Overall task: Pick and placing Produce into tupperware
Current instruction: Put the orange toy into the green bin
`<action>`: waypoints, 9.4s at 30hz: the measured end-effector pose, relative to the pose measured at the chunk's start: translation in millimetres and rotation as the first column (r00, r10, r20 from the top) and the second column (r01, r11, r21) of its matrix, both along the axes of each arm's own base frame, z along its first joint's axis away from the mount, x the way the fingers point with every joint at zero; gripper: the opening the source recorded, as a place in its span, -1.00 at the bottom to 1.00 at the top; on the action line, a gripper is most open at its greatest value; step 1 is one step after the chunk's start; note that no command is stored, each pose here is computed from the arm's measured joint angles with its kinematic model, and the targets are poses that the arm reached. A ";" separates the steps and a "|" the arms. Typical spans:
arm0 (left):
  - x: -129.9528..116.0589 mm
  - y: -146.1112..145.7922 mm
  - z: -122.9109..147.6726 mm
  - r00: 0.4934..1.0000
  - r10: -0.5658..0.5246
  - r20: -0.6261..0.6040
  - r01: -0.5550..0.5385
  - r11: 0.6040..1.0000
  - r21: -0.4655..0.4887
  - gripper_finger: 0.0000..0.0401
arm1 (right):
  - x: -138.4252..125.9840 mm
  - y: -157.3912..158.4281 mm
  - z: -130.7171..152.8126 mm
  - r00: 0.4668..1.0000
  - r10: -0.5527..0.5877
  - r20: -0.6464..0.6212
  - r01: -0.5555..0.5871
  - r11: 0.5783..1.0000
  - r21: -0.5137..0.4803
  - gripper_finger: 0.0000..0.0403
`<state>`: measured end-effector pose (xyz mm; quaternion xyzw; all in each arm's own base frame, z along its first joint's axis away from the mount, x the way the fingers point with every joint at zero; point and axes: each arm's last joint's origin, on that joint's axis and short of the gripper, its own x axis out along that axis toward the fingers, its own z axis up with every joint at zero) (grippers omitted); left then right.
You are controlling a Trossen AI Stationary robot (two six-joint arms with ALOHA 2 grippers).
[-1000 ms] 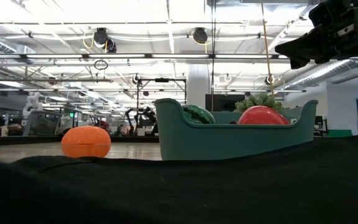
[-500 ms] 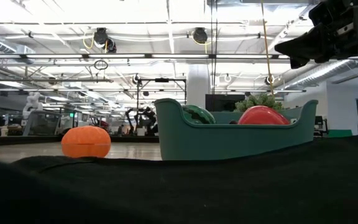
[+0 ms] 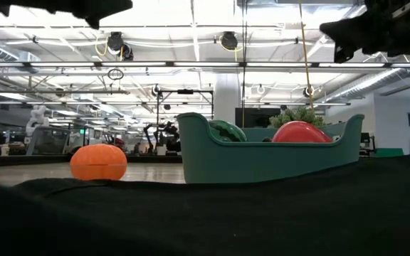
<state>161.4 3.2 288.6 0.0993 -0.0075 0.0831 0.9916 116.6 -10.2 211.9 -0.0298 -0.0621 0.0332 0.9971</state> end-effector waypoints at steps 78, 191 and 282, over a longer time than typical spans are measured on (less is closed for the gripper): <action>27.2 -33.3 -37.6 0.892 -0.210 -0.400 0.166 0.976 -0.142 -1.00 | -6.5 3.3 -25.9 0.995 0.095 0.007 -0.095 0.992 0.083 -1.00; 148.5 -100.3 -140.2 0.285 -0.340 -0.896 -0.070 0.925 -0.374 0.99 | -5.8 3.2 -29.4 0.995 0.095 -0.029 -0.092 0.992 0.091 -1.00; 135.8 -80.1 -87.2 0.427 -0.249 -0.869 0.057 0.967 -0.249 0.14 | -5.4 3.1 -30.5 0.995 0.092 -0.039 -0.089 0.993 0.075 -1.00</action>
